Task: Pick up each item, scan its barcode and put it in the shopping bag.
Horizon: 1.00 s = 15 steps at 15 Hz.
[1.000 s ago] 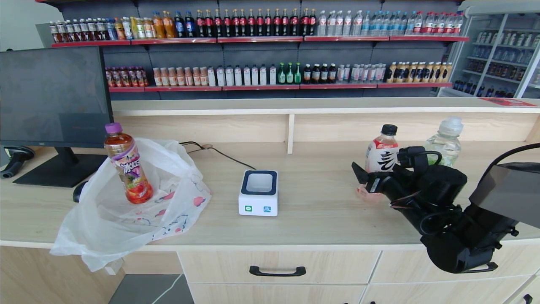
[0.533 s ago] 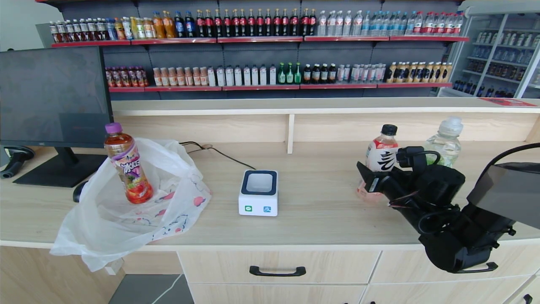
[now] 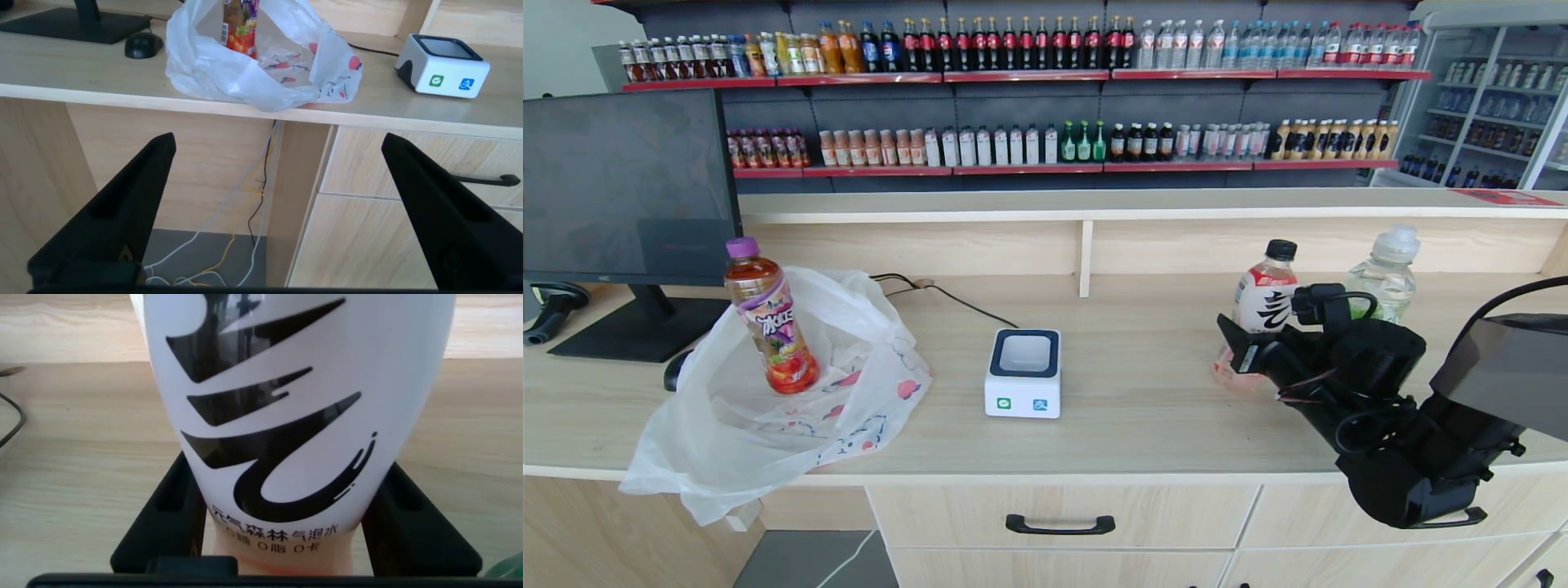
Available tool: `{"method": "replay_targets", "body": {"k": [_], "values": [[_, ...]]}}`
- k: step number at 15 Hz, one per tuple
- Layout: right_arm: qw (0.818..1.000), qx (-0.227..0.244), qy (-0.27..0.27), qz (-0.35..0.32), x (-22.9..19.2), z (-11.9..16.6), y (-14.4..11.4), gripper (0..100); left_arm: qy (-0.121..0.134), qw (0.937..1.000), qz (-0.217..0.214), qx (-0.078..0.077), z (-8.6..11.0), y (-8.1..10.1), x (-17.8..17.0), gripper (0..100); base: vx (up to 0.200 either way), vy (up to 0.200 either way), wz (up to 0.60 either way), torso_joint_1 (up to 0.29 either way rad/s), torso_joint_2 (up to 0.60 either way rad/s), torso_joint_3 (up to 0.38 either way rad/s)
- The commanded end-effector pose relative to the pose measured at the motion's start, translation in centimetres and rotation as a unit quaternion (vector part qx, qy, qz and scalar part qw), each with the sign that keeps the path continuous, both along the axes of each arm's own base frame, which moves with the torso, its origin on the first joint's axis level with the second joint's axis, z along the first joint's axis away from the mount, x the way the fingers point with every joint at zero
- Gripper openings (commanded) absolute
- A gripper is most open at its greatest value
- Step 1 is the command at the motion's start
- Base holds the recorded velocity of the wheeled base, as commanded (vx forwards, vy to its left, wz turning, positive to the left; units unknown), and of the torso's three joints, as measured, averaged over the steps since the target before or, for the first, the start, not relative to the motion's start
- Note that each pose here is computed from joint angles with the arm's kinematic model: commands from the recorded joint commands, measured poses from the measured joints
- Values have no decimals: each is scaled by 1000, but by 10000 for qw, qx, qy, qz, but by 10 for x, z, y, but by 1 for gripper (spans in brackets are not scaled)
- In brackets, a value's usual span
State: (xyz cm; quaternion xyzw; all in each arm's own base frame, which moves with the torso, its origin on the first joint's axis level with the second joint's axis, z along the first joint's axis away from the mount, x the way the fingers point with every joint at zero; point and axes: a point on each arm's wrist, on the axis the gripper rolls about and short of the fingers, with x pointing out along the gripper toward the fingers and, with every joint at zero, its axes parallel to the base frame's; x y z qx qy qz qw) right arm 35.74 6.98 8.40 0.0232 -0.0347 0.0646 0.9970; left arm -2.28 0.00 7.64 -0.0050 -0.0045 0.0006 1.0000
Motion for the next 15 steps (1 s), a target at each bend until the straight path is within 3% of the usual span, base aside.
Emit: {"method": "replay_targets", "body": {"k": [1, 7, 9, 15], "values": [[9999, 25, -127, -11, -2, 8, -1, 0, -1, 10000, 1, -4, 0, 0, 0, 100, 0, 0, 0, 0, 0, 0], [9991, 71, -414, 94, -31, 41, 0, 0, -1, 10000, 1, -4, 0, 0, 0, 100, 0, 0, 0, 0, 0, 0], [9973, 83, -636, 362, -51, 60, 14, 0, -1, 10000, 1, -4, 0, 0, 0, 100, 0, 0, 0, 0, 0, 0], [9913, -105, -787, 1053, -116, 80, 36, 0, 6, 10000, 1, 4, 0, 0, 0, 100, 0, 0, 0, 0, 0, 0]]}}
